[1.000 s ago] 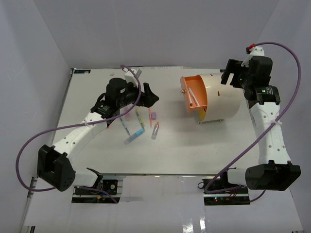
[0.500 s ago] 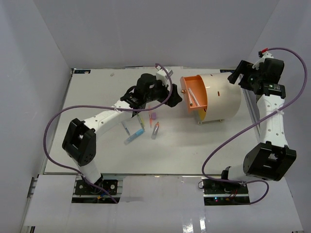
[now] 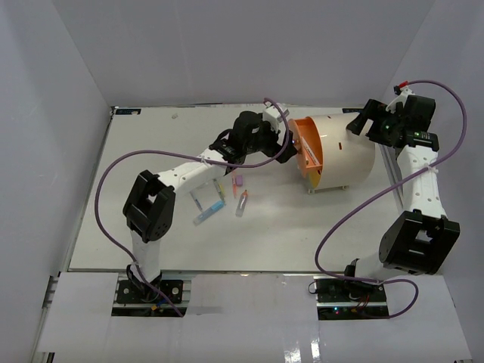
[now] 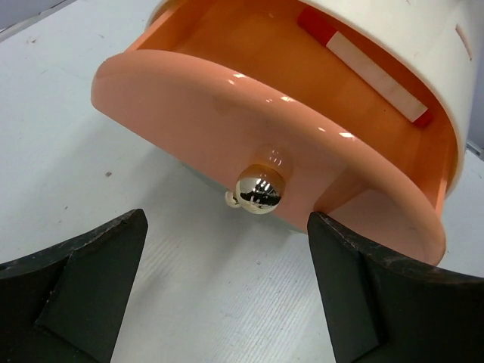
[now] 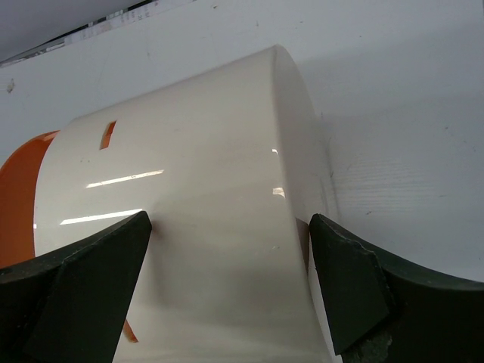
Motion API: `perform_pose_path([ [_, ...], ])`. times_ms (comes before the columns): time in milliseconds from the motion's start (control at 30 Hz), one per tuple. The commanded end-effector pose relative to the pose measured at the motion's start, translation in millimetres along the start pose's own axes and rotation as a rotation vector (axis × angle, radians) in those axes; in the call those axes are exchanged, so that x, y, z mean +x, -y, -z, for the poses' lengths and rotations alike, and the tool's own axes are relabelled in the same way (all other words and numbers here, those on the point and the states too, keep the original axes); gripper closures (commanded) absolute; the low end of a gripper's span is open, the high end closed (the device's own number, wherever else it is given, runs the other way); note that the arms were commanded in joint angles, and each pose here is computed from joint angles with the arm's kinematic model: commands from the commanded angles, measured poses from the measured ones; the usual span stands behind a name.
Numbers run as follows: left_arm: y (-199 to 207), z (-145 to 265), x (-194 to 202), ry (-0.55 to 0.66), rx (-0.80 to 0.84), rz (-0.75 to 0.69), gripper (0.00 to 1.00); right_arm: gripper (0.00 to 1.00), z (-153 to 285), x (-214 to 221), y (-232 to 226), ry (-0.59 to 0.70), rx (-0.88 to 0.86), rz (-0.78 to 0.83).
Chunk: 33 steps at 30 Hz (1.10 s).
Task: Sort the stationery into containers
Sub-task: Close the drawer in the storage box, then open the drawer in the storage box.
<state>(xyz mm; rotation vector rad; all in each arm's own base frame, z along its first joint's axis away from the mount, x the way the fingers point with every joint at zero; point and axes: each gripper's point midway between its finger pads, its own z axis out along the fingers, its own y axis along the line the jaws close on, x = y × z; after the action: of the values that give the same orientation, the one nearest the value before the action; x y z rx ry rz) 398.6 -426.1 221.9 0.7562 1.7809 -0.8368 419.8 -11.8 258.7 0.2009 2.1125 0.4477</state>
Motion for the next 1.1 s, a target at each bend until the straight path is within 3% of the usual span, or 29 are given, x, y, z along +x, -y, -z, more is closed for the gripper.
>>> perform_pose_path([
  [0,18.8,-7.2,-33.8,0.081,0.045,-0.082,0.02,0.08,0.2,-0.4,-8.9,0.007,-0.058,0.002],
  [233,37.7,-34.7,-33.7,0.108,0.095,-0.141,0.02,0.08,0.7,5.9,-11.5,-0.004,-0.077,0.000],
  [633,36.3,-54.8,-38.3,0.143,0.079,-0.116,0.02,0.09,2.5,4.5,-9.6,0.006,-0.064,0.013],
  [1067,24.2,-11.4,-13.9,0.113,0.040,-0.061,0.02,0.10,6.9,-2.8,-8.7,0.029,-0.043,0.029],
])
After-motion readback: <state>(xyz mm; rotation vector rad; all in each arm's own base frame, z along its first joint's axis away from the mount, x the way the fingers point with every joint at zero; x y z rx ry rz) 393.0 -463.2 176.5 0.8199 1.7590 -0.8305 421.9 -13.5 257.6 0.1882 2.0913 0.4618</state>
